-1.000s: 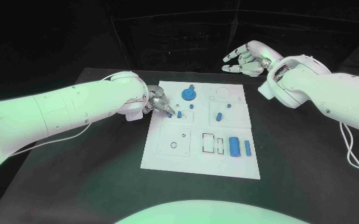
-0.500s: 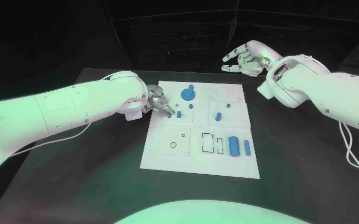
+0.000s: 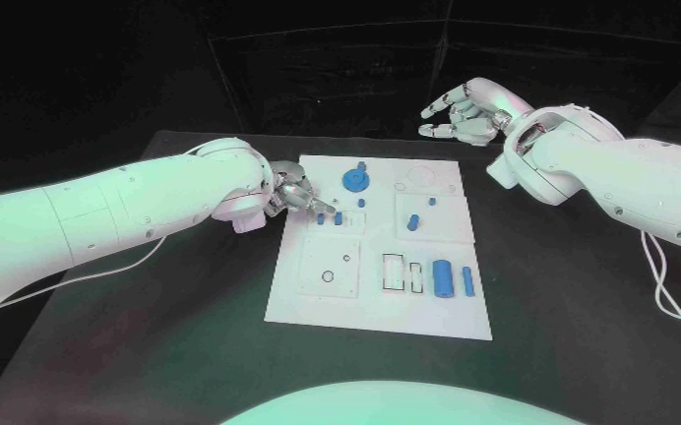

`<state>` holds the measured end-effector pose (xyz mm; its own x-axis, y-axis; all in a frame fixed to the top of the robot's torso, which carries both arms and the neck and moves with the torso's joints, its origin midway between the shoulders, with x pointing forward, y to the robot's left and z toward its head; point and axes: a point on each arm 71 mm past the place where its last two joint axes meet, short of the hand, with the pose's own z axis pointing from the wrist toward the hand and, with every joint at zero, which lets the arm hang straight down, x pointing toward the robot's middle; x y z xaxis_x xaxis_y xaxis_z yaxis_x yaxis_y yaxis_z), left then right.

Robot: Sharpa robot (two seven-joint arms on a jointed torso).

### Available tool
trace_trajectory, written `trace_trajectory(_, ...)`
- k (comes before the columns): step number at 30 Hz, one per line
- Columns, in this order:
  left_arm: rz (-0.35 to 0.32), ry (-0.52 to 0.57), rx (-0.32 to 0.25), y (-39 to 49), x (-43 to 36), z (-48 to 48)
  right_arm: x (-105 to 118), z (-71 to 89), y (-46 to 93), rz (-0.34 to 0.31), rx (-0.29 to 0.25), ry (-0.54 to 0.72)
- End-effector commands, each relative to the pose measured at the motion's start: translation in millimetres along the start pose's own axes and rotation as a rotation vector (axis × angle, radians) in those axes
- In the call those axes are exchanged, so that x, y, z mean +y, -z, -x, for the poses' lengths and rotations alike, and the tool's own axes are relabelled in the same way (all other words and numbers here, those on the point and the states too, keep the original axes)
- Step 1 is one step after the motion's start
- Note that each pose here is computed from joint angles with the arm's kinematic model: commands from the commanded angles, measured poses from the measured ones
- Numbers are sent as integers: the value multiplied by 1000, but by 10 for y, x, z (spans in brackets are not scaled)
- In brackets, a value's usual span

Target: Assemble the parts on the task board

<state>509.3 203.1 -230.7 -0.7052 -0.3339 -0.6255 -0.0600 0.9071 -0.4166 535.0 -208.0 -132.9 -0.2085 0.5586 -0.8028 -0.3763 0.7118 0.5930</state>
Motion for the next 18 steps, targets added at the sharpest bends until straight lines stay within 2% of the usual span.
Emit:
trace_trajectory(1, -99, 95, -81, 42, -44, 71, 7, 13, -3, 4, -2, 6)
trace_trajectory(5, -158, 154, -141, 89, -44, 134, -2, 20, -1, 1, -5, 8)
trace_trajectory(8, -208, 189, -175, 107, -72, 166, -9, 27, 1, -1, -9, 9)
trace_trajectory(12, -313, 207, -207, 120, -167, 191, -18, 35, 3, -3, -13, 10)
trace_trajectory(14, -406, 162, -244, 123, -280, 204, -21, 39, 4, -2, -16, 10)
trace_trajectory(15, -421, 149, -251, 123, -300, 206, -20, 39, 4, -2, -16, 10)
trace_trajectory(16, -479, 93, -277, 122, -380, 205, -18, 39, 4, 0, -18, 10)
trace_trajectory(18, -522, 35, -296, 116, -455, 194, -17, 40, 3, 1, -19, 10)
